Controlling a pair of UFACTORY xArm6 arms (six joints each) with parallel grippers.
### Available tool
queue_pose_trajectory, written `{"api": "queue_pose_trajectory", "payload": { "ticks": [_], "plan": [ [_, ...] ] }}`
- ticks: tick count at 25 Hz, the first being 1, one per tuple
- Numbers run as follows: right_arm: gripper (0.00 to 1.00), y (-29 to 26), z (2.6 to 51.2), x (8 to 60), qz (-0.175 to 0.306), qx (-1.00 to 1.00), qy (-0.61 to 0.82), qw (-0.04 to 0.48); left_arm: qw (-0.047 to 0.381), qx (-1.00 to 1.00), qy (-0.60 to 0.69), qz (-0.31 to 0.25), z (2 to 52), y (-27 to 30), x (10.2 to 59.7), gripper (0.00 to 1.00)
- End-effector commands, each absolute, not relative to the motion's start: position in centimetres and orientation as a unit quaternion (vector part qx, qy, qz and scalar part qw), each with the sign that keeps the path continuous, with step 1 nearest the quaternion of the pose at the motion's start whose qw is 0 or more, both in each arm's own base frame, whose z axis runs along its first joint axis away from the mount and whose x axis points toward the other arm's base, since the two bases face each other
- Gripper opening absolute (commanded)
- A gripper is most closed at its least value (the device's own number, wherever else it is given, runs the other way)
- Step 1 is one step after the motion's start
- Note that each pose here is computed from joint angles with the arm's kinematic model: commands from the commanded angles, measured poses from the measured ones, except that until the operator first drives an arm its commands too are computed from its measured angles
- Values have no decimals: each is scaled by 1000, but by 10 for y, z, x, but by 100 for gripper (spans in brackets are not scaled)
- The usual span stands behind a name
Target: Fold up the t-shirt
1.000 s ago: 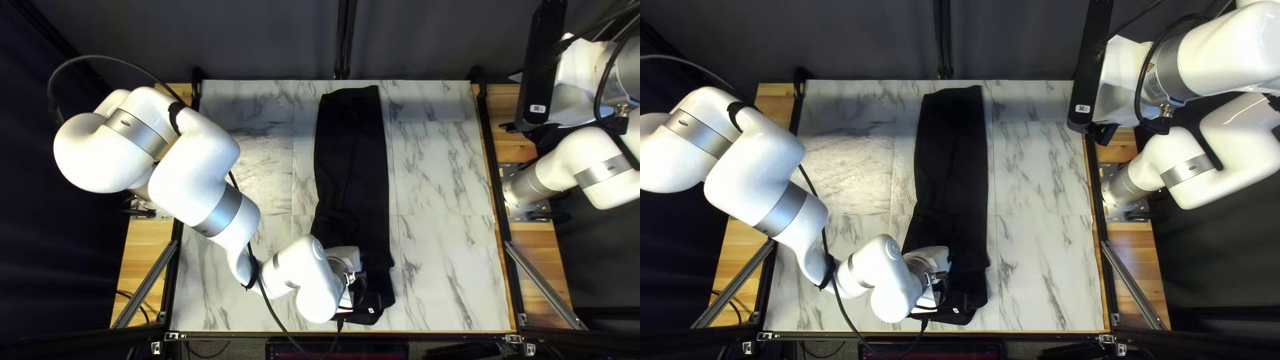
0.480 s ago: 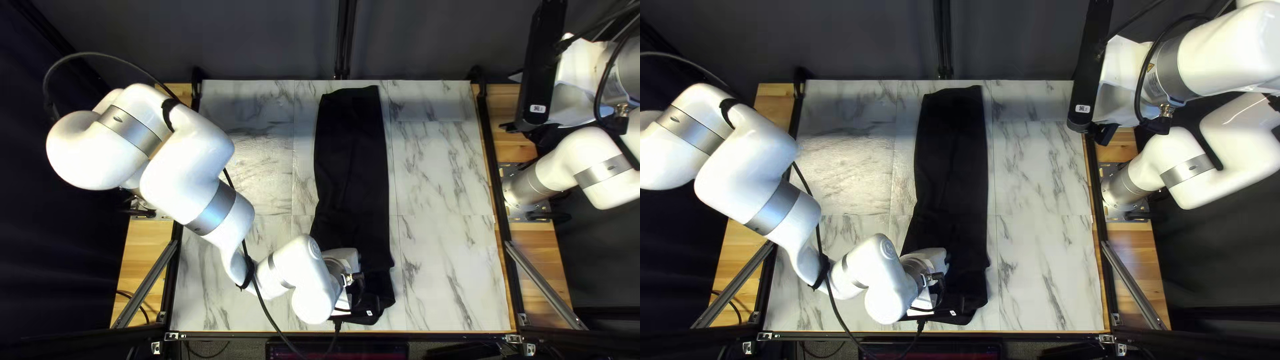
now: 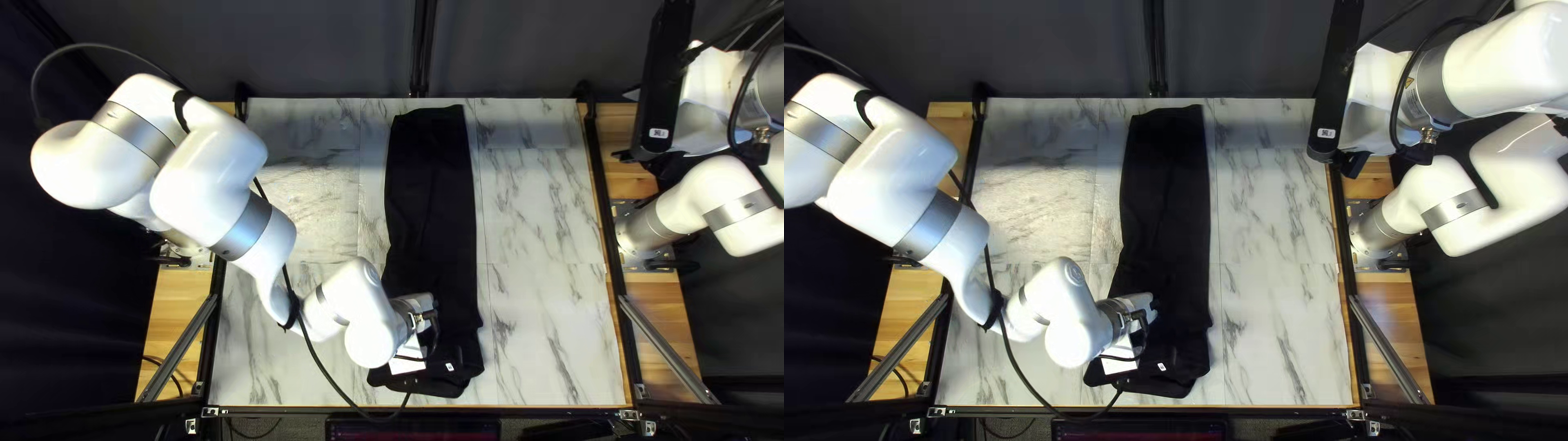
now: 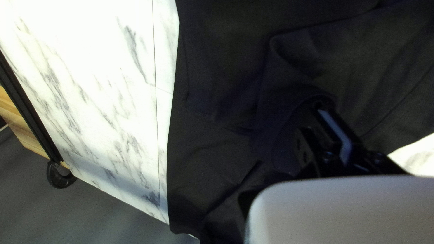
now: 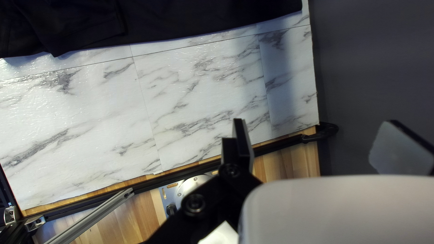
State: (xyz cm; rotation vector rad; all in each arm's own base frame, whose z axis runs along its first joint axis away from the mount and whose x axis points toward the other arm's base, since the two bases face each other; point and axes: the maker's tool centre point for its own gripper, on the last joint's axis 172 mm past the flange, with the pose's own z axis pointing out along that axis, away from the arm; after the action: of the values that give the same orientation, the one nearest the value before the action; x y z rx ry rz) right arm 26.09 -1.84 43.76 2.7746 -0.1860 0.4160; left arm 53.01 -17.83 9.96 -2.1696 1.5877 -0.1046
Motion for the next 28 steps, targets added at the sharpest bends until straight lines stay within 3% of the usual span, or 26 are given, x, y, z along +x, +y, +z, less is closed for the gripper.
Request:
{"api": "queue_pose_trajectory", "payload": {
  "ticks": [1,8,28],
  "plan": [
    [100,-18,438,261,146,973,-65,164,210,-800,559,-58,109,-189,533,0],
    [100,-18,438,261,146,973,-65,164,179,-830,522,-88,110,-205,537,0],
    [100,-18,438,261,146,973,-65,164,121,-862,482,-104,124,-219,519,0]
  ]
}}
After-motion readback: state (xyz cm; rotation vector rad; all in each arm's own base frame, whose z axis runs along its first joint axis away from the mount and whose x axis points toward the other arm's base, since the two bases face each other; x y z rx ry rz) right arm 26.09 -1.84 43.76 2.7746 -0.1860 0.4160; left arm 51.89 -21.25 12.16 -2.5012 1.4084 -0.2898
